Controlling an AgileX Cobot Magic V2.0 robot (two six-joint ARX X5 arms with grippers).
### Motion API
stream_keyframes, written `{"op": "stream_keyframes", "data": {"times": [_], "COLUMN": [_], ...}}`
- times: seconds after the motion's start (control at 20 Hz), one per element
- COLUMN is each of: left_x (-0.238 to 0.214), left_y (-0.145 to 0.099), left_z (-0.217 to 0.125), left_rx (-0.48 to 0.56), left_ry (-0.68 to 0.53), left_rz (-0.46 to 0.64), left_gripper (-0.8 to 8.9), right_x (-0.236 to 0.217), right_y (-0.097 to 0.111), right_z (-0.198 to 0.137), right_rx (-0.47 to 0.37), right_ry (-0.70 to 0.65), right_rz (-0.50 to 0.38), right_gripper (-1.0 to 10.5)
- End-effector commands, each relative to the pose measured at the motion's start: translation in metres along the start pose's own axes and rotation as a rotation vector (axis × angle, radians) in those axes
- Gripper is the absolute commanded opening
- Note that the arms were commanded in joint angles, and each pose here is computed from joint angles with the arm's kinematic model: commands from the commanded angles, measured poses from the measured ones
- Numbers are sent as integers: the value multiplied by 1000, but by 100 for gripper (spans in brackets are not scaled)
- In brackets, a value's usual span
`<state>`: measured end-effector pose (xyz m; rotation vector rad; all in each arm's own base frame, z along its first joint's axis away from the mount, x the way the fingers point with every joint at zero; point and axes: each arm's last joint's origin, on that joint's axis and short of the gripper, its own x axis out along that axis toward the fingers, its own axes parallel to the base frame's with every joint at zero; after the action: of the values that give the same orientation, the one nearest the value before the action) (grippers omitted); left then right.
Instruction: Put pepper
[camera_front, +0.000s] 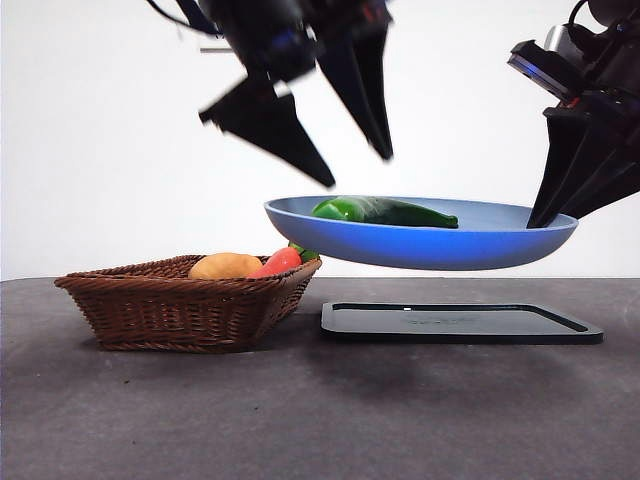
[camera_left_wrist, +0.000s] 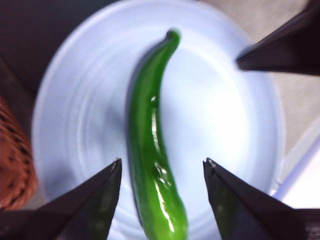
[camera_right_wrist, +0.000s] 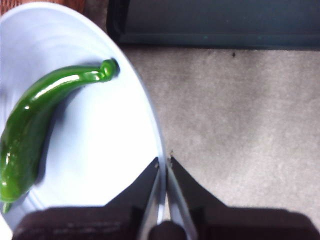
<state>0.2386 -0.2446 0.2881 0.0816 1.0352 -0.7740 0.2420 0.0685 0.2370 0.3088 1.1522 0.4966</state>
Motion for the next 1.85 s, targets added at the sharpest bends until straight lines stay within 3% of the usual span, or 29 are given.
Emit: {"op": "stream_keyframes", "data": {"times": [0.05, 0.3, 0.6, 1.05, 1.5, 1.7, 1.85], "left_x": [-25, -95, -163, -183, -183, -183, -182], "left_y": [-10, -20, -28, -27, -27, -27, -27], "left_z": [4, -5, -29, -45, -45, -45, -46], "left_rx": [52, 97, 134, 135, 135, 135, 132], "left_ry": [-74, -233, -396, -393, -391, -389, -377], "left_rz": [-23, -59, -92, -88, -87, -86, -77], "left_gripper": [289, 288, 288, 286, 286, 286, 286], "right_x": [0, -6, 6, 61, 77, 76, 59], "right_y": [3, -12, -51, -98, -108, -108, -101], "right_z": [6, 20, 61, 110, 109, 109, 109], "right_rx": [-5, 70, 192, 260, 265, 266, 237], "right_ry": [-20, -128, -150, -98, -80, -77, -95], "right_rz": [15, 5, -99, -141, -147, -144, -146], "right_gripper": [3, 2, 2, 2, 8, 151, 172]}}
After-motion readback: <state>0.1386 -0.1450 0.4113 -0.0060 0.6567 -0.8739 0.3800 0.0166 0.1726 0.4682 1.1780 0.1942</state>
